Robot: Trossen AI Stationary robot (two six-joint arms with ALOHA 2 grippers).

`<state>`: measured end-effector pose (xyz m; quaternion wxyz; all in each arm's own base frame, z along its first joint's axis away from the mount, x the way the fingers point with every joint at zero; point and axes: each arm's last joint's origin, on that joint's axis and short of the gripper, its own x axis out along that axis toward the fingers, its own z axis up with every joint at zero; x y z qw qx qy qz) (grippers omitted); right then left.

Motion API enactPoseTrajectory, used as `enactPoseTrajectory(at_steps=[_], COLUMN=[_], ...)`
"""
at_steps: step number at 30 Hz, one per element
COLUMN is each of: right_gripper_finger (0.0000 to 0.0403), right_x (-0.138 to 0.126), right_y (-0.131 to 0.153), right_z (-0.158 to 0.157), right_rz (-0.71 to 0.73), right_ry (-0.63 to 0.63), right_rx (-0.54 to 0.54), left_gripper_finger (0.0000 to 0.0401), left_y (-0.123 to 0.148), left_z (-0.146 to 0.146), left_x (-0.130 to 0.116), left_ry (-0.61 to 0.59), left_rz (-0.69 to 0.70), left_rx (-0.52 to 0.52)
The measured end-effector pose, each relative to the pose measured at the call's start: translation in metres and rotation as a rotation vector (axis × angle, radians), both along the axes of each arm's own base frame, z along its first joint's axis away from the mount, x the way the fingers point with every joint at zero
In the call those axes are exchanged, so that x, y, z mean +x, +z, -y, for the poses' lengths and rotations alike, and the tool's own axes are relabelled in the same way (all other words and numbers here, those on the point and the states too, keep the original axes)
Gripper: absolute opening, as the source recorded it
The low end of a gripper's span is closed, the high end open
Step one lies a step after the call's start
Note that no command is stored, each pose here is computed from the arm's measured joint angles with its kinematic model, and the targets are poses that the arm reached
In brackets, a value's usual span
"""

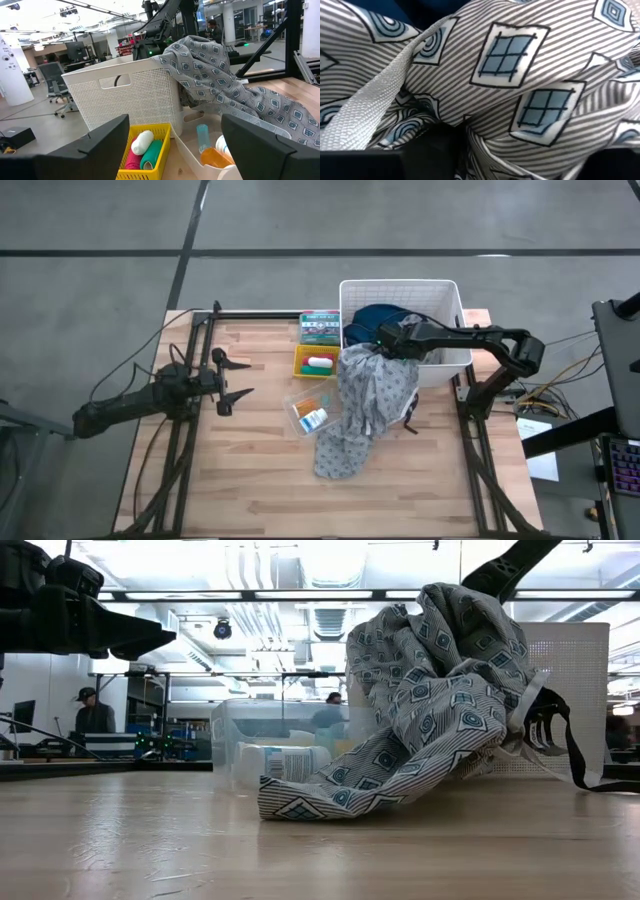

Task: Pick & Place Medicine items
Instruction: Put the gray patient gown into the white bin

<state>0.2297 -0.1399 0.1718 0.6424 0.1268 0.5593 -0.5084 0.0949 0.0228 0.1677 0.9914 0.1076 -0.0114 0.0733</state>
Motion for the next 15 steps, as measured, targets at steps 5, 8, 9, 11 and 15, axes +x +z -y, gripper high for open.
enactPoseTrajectory(at_steps=[5,8,9,11,15], right_gripper_finger=[0.0207,0.022,0.0225,0.0231,0.0235], right_x=[0.002,0.0027,0.0027,0.0027,0.0013], right_y=[0.0023,0.0031,0.0031,0.0032,0.0069], right_z=[0.0004,0.0008,0.0008,0.0008,0.0002], right_rz=[0.01,0.015,0.015,0.013,0.018], right_ry=[0.002,0.002,0.002,0.003,0.007], right_rx=[-0.003,-0.005,-0.005,-0.007,-0.012], left_gripper_finger=[0.032,0.032,0.032,0.032,0.032], left_y=[0.0001,0.0,0.0001,0.0001,0.0001], left_z=[0.0,0.0,0.0,0.0,0.0], left_x=[0.0,0.0,0.0,0.0,0.0], left_ry=[0.0,0.0,0.0,0.0,0.0], left_rz=[0.0,0.0,0.0,0.0,0.0], left_rx=[0.0,0.0,0.0,0.0,0.0])
